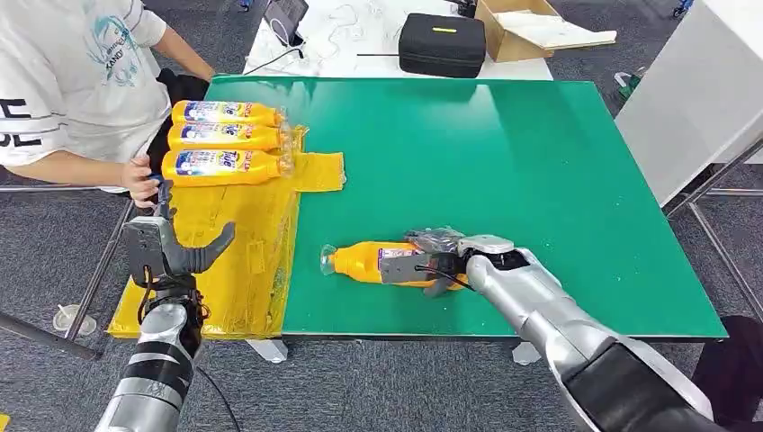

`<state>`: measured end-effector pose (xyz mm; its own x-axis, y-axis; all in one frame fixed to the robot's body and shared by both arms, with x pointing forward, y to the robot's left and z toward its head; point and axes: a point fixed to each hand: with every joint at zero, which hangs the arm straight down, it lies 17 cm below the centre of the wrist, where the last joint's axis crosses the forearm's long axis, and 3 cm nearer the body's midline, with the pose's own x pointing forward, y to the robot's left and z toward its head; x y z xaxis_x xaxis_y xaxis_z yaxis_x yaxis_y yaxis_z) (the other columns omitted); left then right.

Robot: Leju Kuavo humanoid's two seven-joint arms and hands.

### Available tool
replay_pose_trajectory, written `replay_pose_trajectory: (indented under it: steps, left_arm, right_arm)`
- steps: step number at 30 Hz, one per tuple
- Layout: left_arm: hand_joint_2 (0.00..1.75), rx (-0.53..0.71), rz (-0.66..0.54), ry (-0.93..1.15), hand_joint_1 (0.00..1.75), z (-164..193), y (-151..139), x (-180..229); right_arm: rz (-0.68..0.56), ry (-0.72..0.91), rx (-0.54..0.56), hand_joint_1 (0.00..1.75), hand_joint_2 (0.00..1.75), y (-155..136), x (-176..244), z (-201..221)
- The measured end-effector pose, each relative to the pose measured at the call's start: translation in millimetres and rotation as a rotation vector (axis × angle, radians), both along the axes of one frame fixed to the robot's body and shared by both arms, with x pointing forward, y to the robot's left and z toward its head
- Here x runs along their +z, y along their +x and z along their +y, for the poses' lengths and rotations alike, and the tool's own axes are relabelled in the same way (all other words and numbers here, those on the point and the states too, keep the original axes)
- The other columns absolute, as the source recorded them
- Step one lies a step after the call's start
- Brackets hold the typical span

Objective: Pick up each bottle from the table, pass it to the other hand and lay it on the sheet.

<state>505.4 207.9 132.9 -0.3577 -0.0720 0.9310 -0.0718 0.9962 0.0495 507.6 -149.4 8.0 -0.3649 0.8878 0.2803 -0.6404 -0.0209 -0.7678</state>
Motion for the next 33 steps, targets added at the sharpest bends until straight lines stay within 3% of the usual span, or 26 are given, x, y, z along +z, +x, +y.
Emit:
replay_pose_trajectory:
  steps: [9,13,17,19,22,27,30,33]
  left_arm:
    - [1.75,-0.004,0.008,-0.006,0.00,-5,0,-2]
    - [1.75,-0.014,0.015,-0.020,0.00,-9,-2,-5]
    - [1.75,-0.031,0.026,-0.032,0.00,-13,-8,-11]
    - [1.75,-0.044,0.029,-0.058,0.00,-15,-12,-13]
    - [1.75,-0.094,0.058,-0.152,0.00,-24,-19,-17]
    - [1.75,-0.222,0.101,-0.375,0.00,-50,-30,-10]
    - [1.75,-0.314,0.102,-0.467,0.00,-69,-34,3]
    - [1.75,-0.439,0.101,-0.544,0.00,-92,-43,16]
  right_arm:
    - [-0.044,0.063,-0.024,1.75,1.75,2,2,7]
    - [-0.203,0.228,-0.136,1.75,1.75,10,16,15]
    - [-0.292,0.352,-0.212,1.75,1.75,0,29,25]
    - [-0.403,0.459,-0.247,1.75,1.75,-5,54,30]
    - [-0.664,0.666,-0.297,1.75,1.75,-17,124,31]
    - [-1.009,0.912,-0.415,1.75,1.75,-48,216,-11]
    - [-1.072,0.963,-0.441,1.75,1.75,-60,229,-28]
    - [-1.071,0.959,-0.394,1.75,1.75,-69,222,-21]
